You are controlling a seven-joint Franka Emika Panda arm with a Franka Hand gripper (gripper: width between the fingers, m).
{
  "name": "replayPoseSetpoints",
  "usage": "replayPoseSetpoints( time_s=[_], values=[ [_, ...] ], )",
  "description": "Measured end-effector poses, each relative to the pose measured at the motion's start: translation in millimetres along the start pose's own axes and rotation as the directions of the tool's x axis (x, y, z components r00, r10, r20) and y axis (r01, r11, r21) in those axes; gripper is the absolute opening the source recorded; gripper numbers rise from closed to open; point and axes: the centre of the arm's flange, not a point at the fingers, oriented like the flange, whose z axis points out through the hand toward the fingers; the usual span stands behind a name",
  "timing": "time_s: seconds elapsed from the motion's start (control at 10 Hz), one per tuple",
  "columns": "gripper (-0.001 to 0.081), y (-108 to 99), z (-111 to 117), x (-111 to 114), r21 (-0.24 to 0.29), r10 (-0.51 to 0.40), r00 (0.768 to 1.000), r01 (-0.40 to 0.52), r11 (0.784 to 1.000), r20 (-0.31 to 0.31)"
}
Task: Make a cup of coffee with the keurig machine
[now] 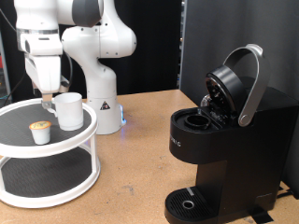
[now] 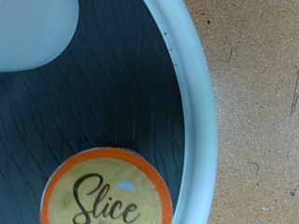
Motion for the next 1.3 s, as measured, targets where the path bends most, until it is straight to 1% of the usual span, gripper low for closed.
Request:
replayPoseSetpoints(
  time_s=[0.3,0.7,1.3],
  values=[
    [0.0803,-6,14,0,-0.003,-0.003,1.0,0.003,1.0,0.002],
    [0.0803,-5,33,-2,-0.01,-0.003,1.0,0.003,1.0,0.002],
    [0.0803,-4,59,-13,-0.035,-0.037,0.999,0.038,0.999,0.002]
  ],
)
